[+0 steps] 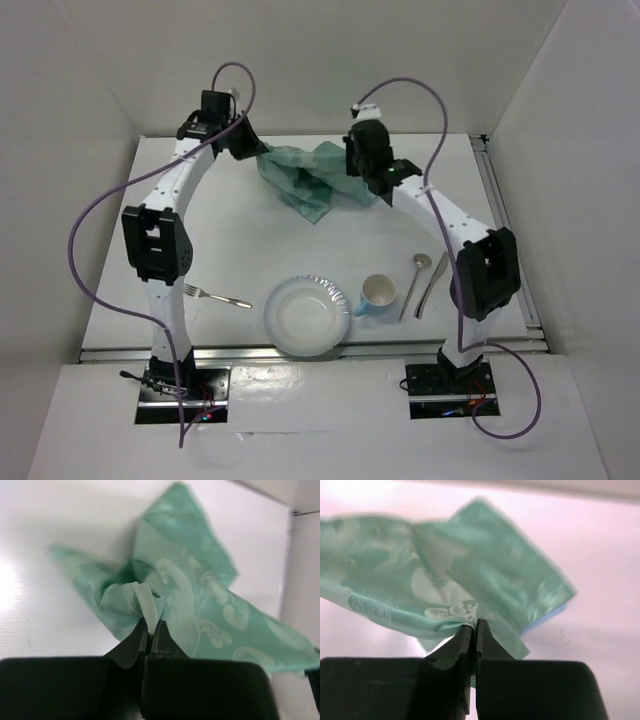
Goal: Set the dinner table for one person
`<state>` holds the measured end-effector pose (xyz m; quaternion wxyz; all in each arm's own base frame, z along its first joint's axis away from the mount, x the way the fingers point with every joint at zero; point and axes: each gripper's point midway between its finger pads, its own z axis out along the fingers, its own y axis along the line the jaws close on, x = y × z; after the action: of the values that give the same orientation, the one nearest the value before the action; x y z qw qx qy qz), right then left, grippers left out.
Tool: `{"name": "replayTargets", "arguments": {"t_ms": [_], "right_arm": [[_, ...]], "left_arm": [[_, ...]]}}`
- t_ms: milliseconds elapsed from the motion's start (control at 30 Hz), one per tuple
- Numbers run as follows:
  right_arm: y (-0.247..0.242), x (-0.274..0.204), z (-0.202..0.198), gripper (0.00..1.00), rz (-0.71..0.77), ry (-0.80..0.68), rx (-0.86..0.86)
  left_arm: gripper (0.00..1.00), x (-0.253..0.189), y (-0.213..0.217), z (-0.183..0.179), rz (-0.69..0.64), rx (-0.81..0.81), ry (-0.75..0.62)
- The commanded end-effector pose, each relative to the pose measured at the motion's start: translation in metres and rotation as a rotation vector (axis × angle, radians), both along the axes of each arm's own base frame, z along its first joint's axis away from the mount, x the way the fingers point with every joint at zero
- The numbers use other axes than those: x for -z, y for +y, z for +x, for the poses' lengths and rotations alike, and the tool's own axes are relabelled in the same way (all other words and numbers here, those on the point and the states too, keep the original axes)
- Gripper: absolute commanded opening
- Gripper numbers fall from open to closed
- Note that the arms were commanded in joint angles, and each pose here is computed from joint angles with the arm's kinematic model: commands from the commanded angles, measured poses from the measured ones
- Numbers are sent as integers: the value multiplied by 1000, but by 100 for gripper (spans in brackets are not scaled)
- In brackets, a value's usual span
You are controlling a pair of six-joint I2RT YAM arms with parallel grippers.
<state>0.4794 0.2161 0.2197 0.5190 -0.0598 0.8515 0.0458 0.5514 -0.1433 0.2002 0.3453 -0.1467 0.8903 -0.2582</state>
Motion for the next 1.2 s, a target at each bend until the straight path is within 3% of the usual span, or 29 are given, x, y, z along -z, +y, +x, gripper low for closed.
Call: {"name": "replayTargets", "arguments": {"t_ms": [0, 67, 100, 367, 567, 733, 867, 900, 933, 1033, 1167], "right_arm": [[-17, -103, 1, 0, 53, -217, -20], [-30, -125, -13, 0, 65, -262, -21], [-33, -129, -19, 0, 71, -275, -20], [-60, -176, -75, 0, 151, -348, -16], [-64, -203, -82, 0, 167, -369, -28], [-67, -200, -56, 0, 157, -353, -34], [-71, -196, -24, 0, 151, -344, -39], [-73, -195, -17, 0, 149, -343, -30], [-76, -189, -3, 0, 139, -342, -30], [-90, -194, 20, 0, 159, -375, -4], [-104, -209, 47, 0, 176, -411, 19]], "left_arm": [[0, -128, 6, -22, -23, 25, -255], [0, -140, 8, -36, -25, 25, -271], [0, -166, 10, -50, -31, 25, -331], [0, -208, 20, -131, 8, 43, -412], [0, -219, 32, -155, 75, 36, -449], [0, -213, 31, -123, 109, 40, -427], [0, -200, 22, -84, 116, 75, -414], [0, -181, 20, -63, 119, 79, -377], [0, -199, 17, -55, 108, 85, -428], [0, -182, 5, -20, 80, 116, -441], [0, -205, -3, 1, 33, 152, -526]]}}
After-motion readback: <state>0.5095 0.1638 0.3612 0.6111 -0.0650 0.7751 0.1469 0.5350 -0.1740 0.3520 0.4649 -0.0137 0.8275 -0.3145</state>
